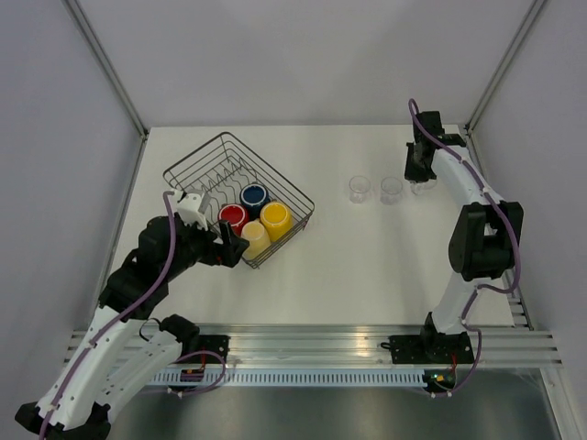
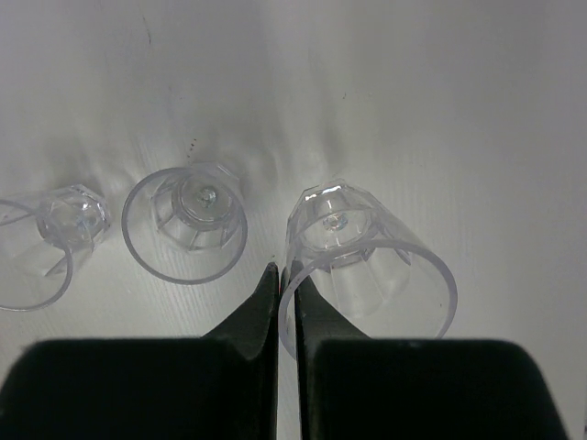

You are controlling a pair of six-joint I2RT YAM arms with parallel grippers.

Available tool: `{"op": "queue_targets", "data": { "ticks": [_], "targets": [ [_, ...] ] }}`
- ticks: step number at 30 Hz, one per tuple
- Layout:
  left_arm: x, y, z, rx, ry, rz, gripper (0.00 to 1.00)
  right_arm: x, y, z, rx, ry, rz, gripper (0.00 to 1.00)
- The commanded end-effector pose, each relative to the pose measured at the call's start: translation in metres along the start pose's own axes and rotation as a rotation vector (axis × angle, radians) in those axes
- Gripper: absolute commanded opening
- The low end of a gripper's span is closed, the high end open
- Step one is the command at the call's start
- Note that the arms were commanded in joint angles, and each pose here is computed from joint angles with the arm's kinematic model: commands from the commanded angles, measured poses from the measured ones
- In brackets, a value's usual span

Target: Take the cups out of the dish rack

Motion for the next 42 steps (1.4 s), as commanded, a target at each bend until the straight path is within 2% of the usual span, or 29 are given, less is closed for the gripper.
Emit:
{"op": "queue_targets", "data": {
  "ticks": [1, 7, 18, 20, 38, 42],
  "targets": [
    [0.002, 0.002, -0.011, -0.039, -0.071, -0.016, 1.0, -0.01, 0.002, -0.015, 0.003, -0.02, -0.025, 0.04],
    [0.003, 0.003, -0.01, -0.038, -0.08, -0.026, 1.0, -0.041, -0.003, -0.01, 0.01, 0.042, 0.004, 0.05],
    [0.005, 0.004, -0.01, -0.035, -0.085, -0.035, 1.0, -0.066, 0.0, -0.006, 0.036, 0.093, -0.015, 0.08],
    [0.005, 0.005, -0.011, -0.034, -0.088, -0.037, 1.0, -0.07, -0.014, -0.008, 0.013, 0.109, 0.016, 0.08],
    [0.009, 0.005, -0.011, -0.035, -0.1, -0.04, 1.0, -0.075, -0.015, 0.001, 0.012, 0.146, -0.005, 0.15],
    [0.009, 0.005, -0.011, -0.035, -0.1, -0.04, 1.0, -0.075, -0.015, 0.001, 0.013, 0.149, -0.003, 0.21]
  ]
}}
Point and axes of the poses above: each gripper's point midway between its finger pads, its own x axis back along the fingers, its own y axis along the line the jaws close on, z = x × y, the point moved 6 cm from there along x, back along the fingers, and after that the axes turned 4 degrees about -x, right-handed, at the moved point
